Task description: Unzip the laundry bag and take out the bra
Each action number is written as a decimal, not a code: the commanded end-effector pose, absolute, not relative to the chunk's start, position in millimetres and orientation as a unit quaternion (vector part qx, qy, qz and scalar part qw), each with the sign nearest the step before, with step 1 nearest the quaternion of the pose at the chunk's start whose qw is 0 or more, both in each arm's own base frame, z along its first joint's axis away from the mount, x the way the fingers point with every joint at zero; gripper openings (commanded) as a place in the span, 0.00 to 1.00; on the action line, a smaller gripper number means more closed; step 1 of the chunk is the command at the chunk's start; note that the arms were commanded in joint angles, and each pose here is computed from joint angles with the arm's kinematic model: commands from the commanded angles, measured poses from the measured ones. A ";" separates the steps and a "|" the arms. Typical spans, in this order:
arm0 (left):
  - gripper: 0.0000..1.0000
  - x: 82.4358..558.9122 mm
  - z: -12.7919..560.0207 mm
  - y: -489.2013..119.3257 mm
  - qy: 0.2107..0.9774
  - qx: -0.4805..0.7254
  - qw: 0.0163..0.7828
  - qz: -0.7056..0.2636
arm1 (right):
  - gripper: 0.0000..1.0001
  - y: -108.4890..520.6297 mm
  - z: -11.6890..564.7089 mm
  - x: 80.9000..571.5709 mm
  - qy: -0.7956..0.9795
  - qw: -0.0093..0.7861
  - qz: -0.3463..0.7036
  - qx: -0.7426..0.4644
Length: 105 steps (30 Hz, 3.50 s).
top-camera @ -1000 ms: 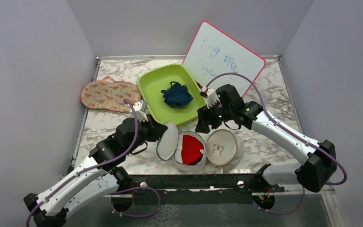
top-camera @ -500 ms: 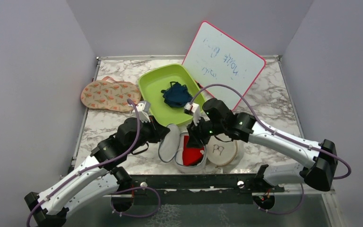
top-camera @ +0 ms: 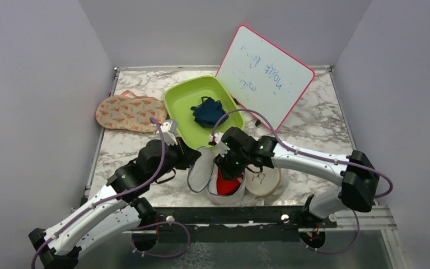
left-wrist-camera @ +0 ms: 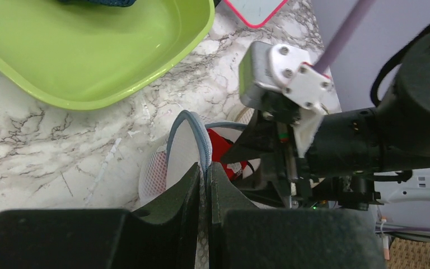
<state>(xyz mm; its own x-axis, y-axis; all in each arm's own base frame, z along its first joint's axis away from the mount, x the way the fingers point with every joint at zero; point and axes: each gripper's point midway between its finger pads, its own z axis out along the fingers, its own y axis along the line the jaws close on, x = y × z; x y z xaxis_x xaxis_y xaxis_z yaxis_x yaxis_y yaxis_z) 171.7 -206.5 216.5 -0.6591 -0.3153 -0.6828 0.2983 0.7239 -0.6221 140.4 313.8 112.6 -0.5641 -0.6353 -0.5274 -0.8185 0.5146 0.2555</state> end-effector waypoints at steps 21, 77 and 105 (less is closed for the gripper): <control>0.00 169.9 230.2 -214.3 0.817 -0.001 0.414 -0.401 | 0.74 287.9 82.0 175.5 0.909 0.196 0.101 -0.354; 0.00 173.9 213.9 -214.3 0.825 0.030 0.422 -0.375 | 0.07 308.0 123.8 170.9 0.919 0.225 0.186 -0.266; 0.52 197.6 186.6 -144.0 0.891 -0.012 0.432 -0.141 | 0.08 332.2 114.1 152.0 0.865 0.229 0.283 -0.346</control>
